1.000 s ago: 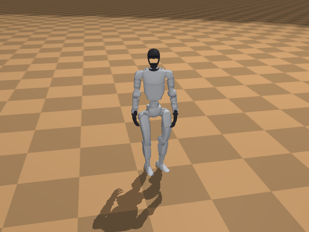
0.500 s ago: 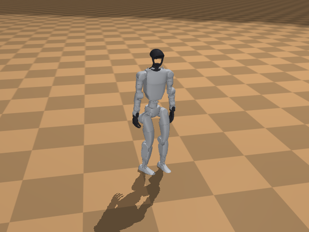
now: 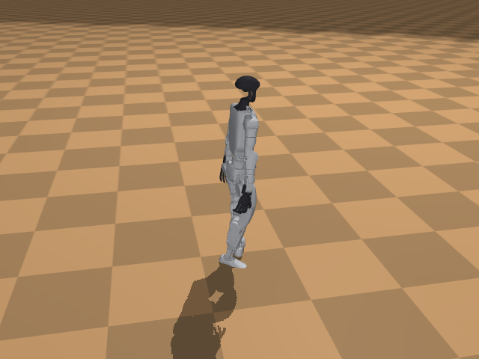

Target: In place motions

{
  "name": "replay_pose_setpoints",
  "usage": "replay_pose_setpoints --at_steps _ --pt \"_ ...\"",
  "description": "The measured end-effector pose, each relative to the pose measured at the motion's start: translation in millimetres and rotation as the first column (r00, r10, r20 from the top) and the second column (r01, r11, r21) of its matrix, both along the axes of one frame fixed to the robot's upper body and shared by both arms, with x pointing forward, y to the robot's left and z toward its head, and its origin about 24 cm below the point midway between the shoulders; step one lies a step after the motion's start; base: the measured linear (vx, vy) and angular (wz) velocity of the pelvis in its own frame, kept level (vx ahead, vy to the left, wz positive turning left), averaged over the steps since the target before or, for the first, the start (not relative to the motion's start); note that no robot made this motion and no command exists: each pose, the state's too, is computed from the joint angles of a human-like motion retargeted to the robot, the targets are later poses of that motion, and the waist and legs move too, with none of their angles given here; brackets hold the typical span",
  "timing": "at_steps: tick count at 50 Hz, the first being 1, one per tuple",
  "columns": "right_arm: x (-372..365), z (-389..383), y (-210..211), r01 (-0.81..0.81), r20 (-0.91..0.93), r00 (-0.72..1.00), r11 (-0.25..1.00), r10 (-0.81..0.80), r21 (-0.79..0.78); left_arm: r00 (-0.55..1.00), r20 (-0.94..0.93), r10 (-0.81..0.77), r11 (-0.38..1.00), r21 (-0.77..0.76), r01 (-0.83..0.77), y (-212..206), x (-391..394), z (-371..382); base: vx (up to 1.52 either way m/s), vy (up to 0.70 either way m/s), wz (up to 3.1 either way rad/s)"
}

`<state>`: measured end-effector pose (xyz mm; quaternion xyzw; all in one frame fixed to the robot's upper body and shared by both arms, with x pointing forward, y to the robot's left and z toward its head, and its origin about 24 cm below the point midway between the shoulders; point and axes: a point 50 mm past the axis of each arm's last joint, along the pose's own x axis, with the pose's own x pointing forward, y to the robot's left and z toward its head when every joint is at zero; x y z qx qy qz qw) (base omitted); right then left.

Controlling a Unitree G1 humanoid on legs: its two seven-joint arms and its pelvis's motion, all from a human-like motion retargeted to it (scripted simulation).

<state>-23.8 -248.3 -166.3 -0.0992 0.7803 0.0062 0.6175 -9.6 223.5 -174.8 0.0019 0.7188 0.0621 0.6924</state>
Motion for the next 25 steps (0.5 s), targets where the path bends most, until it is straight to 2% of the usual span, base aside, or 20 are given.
replay_pose_setpoints --at_steps 4,10,15,20,25 --pt "19.1 -1.7 -0.4 -0.057 0.058 0.997 0.998 0.058 -0.013 0.991 -0.067 0.12 0.992 0.043 -0.117 6.3 -34.5 4.1 0.48 -0.05 1.92" --pt "65.7 -4.3 11.7 -0.123 0.21 0.97 0.992 0.123 -0.012 0.954 -0.16 0.255 0.967 0.043 -0.251 -16.5 -68.6 5.7 0.26 -0.02 1.03" --pt "110.1 -2.1 32.4 -0.131 0.346 0.933 0.989 0.099 0.069 0.951 -0.148 0.273 0.959 -0.037 -0.281 -40.8 -68.1 1.9 0.14 0.01 0.12" --pt "139.9 0.9 65.2 -0.221 0.466 0.876 0.963 0.128 0.151 0.926 -0.169 0.338 0.931 -0.088 -0.355 -69.3 -73.3 1.1 0.2 -0.04 0.25" --pt "141.3 0.6 80.9 -0.317 0.498 0.845 0.933 0.195 0.171 0.922 -0.161 0.352 0.924 -0.094 -0.37 -68.9 -71.2 0.7 0.27 -0.14 0.4"
